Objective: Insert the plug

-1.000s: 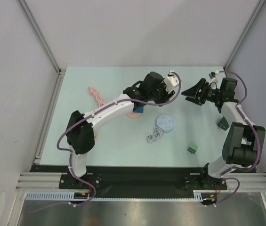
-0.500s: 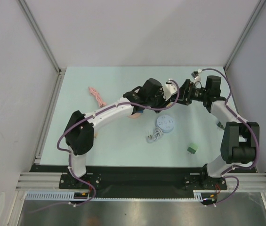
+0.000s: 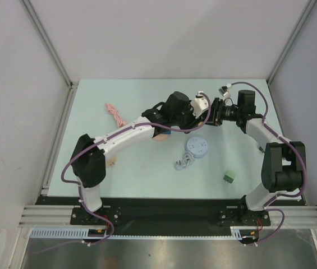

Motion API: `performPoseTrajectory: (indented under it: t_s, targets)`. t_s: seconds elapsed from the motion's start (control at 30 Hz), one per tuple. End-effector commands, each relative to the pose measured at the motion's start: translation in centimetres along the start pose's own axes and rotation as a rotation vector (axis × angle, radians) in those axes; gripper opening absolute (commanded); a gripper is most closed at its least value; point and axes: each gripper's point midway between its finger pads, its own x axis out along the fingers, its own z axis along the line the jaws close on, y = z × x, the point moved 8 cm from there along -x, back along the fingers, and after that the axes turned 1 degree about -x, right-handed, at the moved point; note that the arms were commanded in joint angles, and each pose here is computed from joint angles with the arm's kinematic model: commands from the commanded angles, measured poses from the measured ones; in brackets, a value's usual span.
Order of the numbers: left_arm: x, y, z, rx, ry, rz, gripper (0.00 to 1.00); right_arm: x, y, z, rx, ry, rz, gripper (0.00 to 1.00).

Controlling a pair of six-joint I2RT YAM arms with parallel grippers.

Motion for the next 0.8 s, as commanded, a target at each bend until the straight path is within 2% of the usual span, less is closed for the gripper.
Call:
performPoseTrajectory:
  t_s: [0.0, 0.07, 0.1, 0.13, 0.17, 0.2, 0.23, 0.27, 0.3, 0.37, 0.4, 0.43, 0.5, 0.53, 0.57, 0.7, 0.77]
  targets:
    - [-2.1, -2.6, -0.2, 0.006, 0.012, -0.117, 0.00, 0.2, -0.8, 0.9, -0.059, -0.054, -0.015, 0.36]
    - [-2.1, -2.3, -0.3, 0.006, 0.017, -0.115, 0.00, 0.1, -0.8, 1.2, -0.064, -0.062, -0.024, 0.20]
    - [-2.3, -2.4, -0.3, 0.006, 0.016, -0.117, 0.05, 0.1, -0.9, 1.2, -0.058, -0.051, -0.041, 0.06]
    - [-2.4, -2.4, -0.4, 0.003, 0.015, -0.119, 0.13, -0.2, -1.0, 1.3, -0.060, -0.045, -0.056, 0.00]
    - [-2.3, -2.2, -0.4, -0.008, 0.015, -0.105, 0.23, -0.3, -1.1, 1.4, -0.055, -0.038, -0.066, 0.00]
    - [-2.5, -2.2, -0.4, -0.013, 0.016, -0.100, 0.52, -0.5, -1.2, 1.4, -0.040, -0.012, -0.083, 0.00]
    - [-2.8, -2.2, -0.5, -0.019, 0.014, -0.097, 0.66, -0.6, -1.2, 1.4, -0.040, 0.010, -0.090, 0.00]
    - [-2.9, -1.8, -0.6, -0.025, 0.022, -0.077, 0.73, -1.0, -1.6, 1.9, -0.063, 0.033, -0.105, 0.00]
    - [-3.2, -1.5, -0.7, -0.027, 0.024, -0.066, 0.81, -1.2, -1.0, 1.3, -0.001, 0.131, -0.101, 0.00]
    - [-4.4, -1.2, -0.8, -0.058, -0.003, -0.052, 0.82, -1.7, -1.4, 0.9, -0.024, 0.314, -0.118, 0.00]
    - [-4.7, -0.8, -0.8, -0.073, -0.012, -0.035, 0.82, -2.3, -0.8, -0.3, 0.049, 0.499, -0.125, 0.00]
    - [-5.0, -0.6, -0.8, -0.088, -0.022, -0.023, 0.81, -2.4, -0.7, -0.6, 0.072, 0.550, -0.131, 0.00]
    - [-6.3, 0.1, -0.9, -0.157, -0.046, -0.007, 0.78, -2.4, -0.2, -0.3, 0.094, 0.627, -0.151, 0.00]
    - [-6.7, 0.4, -1.2, -0.179, -0.029, -0.006, 0.78, -2.1, 0.0, 0.0, 0.068, 0.651, -0.143, 0.00]
    - [-7.1, 1.3, -1.6, -0.224, -0.016, 0.002, 0.76, -2.2, -0.3, 0.2, -0.025, 0.703, -0.139, 0.00]
    - [-7.4, 3.5, -2.9, -0.385, 0.035, 0.017, 0.68, -1.9, 0.9, -0.3, -0.166, 0.839, 0.033, 0.00]
    - [-7.1, 4.4, -4.4, -0.458, 0.136, 0.018, 0.65, -2.0, 1.2, -0.8, -0.182, 0.848, 0.091, 0.00]
